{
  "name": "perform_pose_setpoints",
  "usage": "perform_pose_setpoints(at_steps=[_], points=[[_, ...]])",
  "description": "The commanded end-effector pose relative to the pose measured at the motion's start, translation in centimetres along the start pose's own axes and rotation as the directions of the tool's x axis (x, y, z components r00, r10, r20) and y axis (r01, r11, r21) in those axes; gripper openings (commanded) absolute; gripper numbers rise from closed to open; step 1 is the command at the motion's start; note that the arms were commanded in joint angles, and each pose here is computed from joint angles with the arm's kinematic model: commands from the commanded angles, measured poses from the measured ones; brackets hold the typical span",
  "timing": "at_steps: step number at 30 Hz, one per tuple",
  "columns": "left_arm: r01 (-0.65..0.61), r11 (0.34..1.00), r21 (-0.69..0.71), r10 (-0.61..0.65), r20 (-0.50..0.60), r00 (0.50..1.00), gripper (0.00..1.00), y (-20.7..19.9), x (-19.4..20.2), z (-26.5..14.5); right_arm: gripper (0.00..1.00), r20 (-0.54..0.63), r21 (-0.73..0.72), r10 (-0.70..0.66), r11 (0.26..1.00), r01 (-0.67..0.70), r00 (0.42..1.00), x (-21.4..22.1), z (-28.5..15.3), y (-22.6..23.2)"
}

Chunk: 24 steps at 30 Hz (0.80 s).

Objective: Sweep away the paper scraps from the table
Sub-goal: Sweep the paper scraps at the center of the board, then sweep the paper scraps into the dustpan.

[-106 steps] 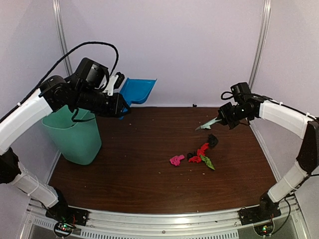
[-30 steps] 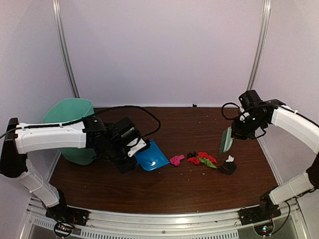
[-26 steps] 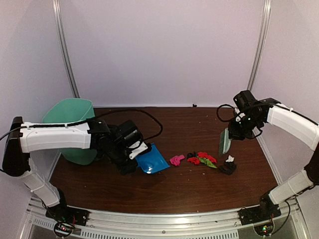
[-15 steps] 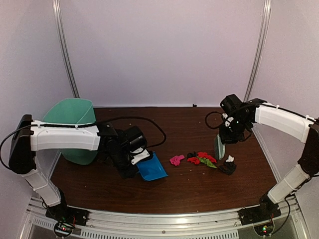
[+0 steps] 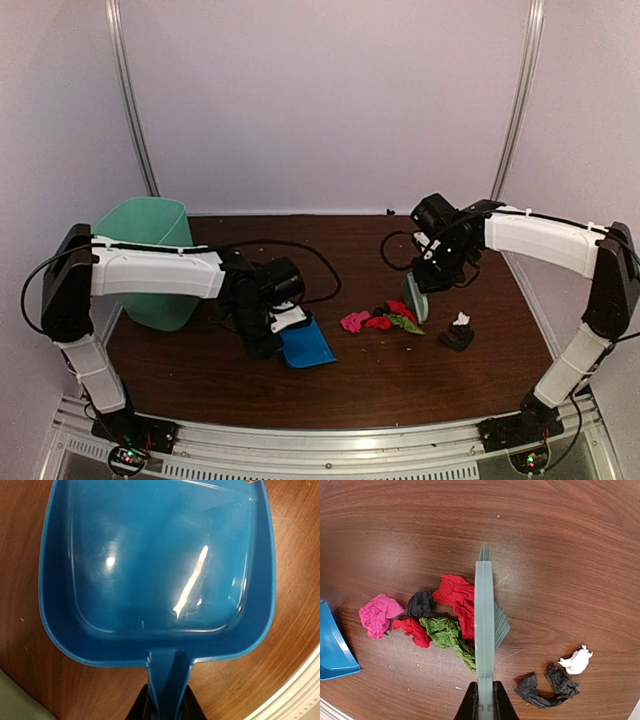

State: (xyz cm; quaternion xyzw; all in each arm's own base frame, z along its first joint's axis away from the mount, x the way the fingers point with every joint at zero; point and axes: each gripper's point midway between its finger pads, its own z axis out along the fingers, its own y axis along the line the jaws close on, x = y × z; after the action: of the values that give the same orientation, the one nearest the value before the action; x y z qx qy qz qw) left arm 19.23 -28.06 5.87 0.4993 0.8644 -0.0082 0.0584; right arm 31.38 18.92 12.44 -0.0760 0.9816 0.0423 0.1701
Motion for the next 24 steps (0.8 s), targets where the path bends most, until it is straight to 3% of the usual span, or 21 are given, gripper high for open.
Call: perform_pose_setpoints(at_steps=[1, 24], points=[[-0.014, 1.000, 0.016, 0.014, -0.010, 1.000, 0.00, 0.0, -1.1, 0.4, 0.00, 0.001, -0.058, -0.065, 0.996, 0.065, 0.998, -0.5, 0.7, 2.5], [0.004, 0.999, 0.039, -0.002, -0.048, 0.999, 0.00, 0.1, -2.1, 1.5, 0.00, 0.049, -0.208, -0.294, 0.932, 0.298, 0.955, -0.1, 0.9, 8.2]])
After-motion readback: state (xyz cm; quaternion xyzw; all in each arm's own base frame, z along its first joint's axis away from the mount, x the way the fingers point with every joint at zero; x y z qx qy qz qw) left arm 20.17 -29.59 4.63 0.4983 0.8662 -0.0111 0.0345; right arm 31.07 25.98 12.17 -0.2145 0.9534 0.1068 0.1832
